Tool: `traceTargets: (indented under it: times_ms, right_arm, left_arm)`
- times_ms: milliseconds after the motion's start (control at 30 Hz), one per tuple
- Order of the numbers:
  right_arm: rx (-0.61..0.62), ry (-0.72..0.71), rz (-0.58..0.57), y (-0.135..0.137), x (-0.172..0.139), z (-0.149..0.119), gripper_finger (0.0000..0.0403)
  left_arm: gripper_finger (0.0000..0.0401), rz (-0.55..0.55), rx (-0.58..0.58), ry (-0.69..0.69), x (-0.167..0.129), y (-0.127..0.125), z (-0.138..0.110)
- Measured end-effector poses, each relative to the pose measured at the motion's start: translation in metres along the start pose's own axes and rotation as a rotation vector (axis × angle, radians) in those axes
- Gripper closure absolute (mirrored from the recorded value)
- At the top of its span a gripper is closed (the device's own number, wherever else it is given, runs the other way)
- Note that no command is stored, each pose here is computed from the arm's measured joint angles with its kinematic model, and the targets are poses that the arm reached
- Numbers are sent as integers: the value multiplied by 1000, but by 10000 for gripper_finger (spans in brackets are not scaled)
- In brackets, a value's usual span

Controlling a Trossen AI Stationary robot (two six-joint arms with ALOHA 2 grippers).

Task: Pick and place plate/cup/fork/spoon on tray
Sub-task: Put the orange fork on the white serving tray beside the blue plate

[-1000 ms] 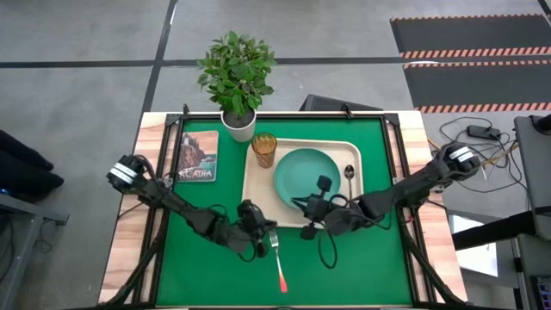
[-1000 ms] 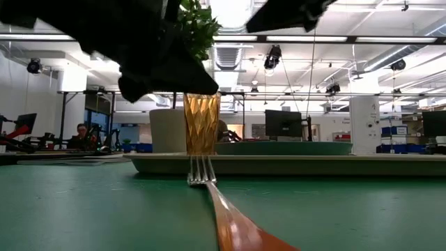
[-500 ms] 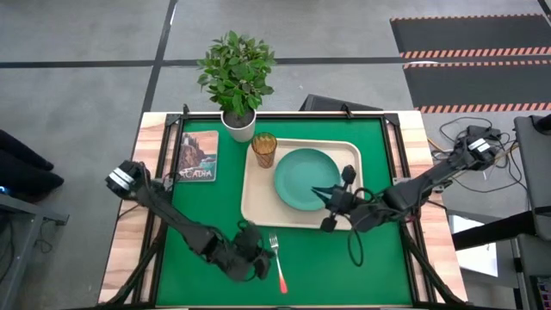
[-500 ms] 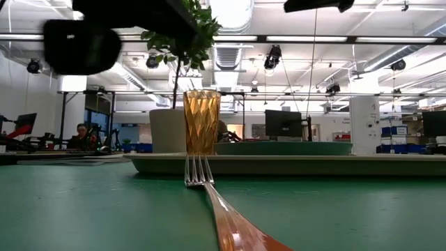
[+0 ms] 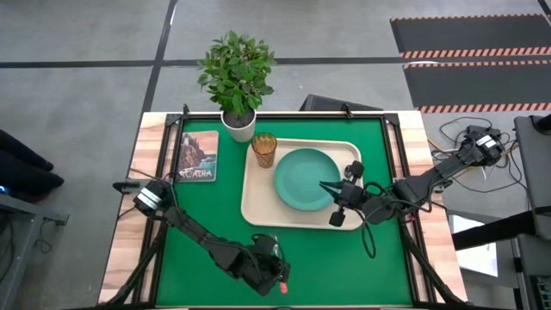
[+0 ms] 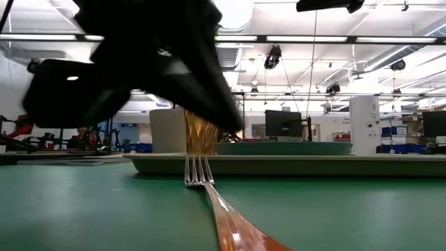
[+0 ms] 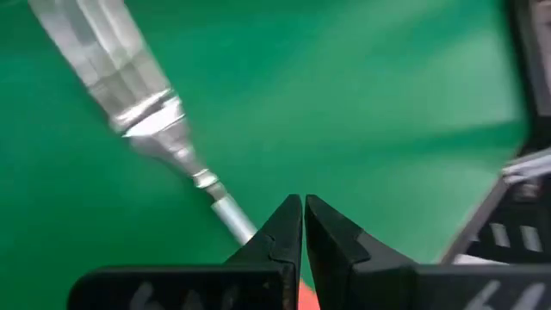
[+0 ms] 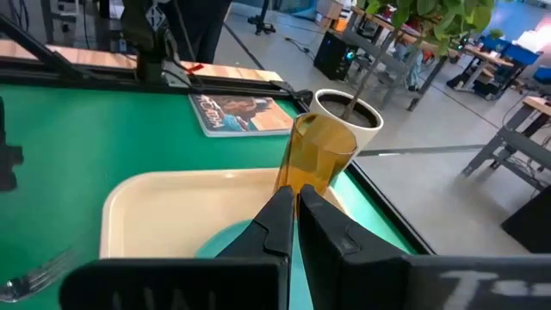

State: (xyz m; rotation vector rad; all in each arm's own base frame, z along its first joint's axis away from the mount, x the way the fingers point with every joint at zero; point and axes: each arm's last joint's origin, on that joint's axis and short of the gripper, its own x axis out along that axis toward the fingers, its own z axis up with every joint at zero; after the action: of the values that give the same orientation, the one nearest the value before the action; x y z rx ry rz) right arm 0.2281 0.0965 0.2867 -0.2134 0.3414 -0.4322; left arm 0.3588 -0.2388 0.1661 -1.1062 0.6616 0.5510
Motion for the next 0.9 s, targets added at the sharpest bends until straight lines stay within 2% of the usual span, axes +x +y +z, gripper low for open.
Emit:
traceTargets:
  times_ms: [133,200,333,433,567,700,900]
  right_arm:
    - [-33,-2,0,-3,-2,0,394]
    - [-43,-2,-1,-3,-2,0,394]
    - [-68,12,-7,-7,-4,-1,394]
    - [-77,14,-35,-13,-7,0,394]
    - [-83,40,-47,-19,-12,-4,394]
    - [-65,46,-48,-23,-14,-4,394]
    - [-70,48,-48,-23,-14,-6,394]
  left_arm:
    - [401,89,-46,-7,-2,9,-1]
    - [401,97,-103,9,-3,10,-3]
    - [401,37,-165,47,-12,-14,-11]
    - [401,57,-162,40,-17,-28,-8]
    - [401,72,-181,35,-8,-38,-13]
    - [401,122,-169,56,9,-32,-19]
    - [401,298,-125,28,3,-14,-17]
